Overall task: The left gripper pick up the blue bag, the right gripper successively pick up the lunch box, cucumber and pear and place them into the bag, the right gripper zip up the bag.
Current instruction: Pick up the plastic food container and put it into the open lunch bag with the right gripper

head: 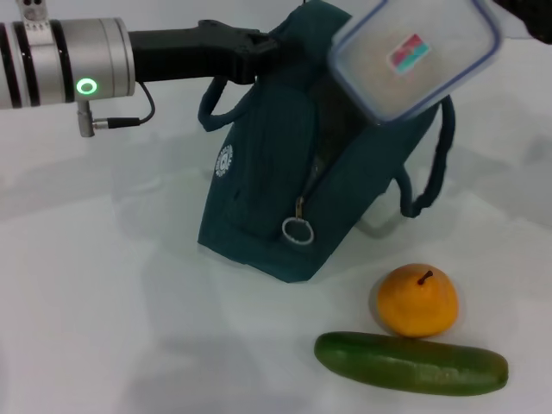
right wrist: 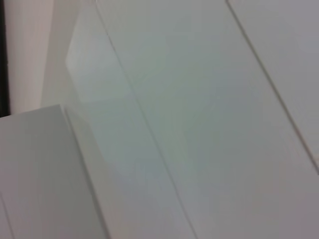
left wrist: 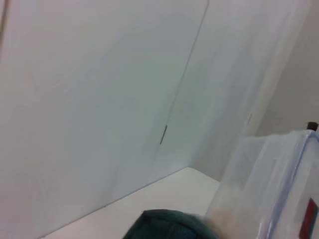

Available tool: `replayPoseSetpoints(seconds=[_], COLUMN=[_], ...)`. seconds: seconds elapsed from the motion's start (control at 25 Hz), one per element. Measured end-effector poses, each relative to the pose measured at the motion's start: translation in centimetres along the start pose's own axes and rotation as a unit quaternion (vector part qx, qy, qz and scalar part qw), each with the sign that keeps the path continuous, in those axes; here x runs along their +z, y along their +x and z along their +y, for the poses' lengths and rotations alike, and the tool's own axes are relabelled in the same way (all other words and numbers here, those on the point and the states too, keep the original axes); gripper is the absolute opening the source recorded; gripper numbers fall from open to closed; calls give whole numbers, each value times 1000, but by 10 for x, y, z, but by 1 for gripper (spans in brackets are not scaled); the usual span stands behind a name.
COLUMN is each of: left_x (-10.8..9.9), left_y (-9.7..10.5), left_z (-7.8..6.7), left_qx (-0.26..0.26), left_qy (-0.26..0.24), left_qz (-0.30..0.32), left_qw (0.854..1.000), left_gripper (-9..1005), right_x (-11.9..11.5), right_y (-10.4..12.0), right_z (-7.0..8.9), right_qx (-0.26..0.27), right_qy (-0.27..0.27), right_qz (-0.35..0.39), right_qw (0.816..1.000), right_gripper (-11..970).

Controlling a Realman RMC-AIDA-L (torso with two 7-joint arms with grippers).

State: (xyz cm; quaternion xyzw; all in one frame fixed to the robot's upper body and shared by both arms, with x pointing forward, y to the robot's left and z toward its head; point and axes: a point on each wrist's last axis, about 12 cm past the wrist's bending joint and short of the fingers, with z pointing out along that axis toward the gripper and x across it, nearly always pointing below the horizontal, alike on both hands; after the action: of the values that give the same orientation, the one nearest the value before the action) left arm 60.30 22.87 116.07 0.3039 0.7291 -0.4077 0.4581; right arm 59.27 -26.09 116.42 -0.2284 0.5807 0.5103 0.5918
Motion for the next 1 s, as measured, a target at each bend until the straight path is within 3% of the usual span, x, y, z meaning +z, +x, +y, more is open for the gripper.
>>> replayPoseSetpoints(seconds=[0.36,0.72,1.0], left_x=[0,0,1], left_y=[1,0,0], left_z=[1,-1,-3], left_qx=[0,-4,-5], left_qy=[-4,5,10], left_qz=[3,-1,-1], left_qw=[1000,1000,1000], left_gripper=[39,40,41], right_x=[-5,26,54], right_y=[3,29,44], right_z=[-1,2,9], right_qx=[1,-3,-17], right_qy=[7,3,-32], right_qz=[10,85,149], right_qw=[1000,996,988], right_gripper=[177,185,191])
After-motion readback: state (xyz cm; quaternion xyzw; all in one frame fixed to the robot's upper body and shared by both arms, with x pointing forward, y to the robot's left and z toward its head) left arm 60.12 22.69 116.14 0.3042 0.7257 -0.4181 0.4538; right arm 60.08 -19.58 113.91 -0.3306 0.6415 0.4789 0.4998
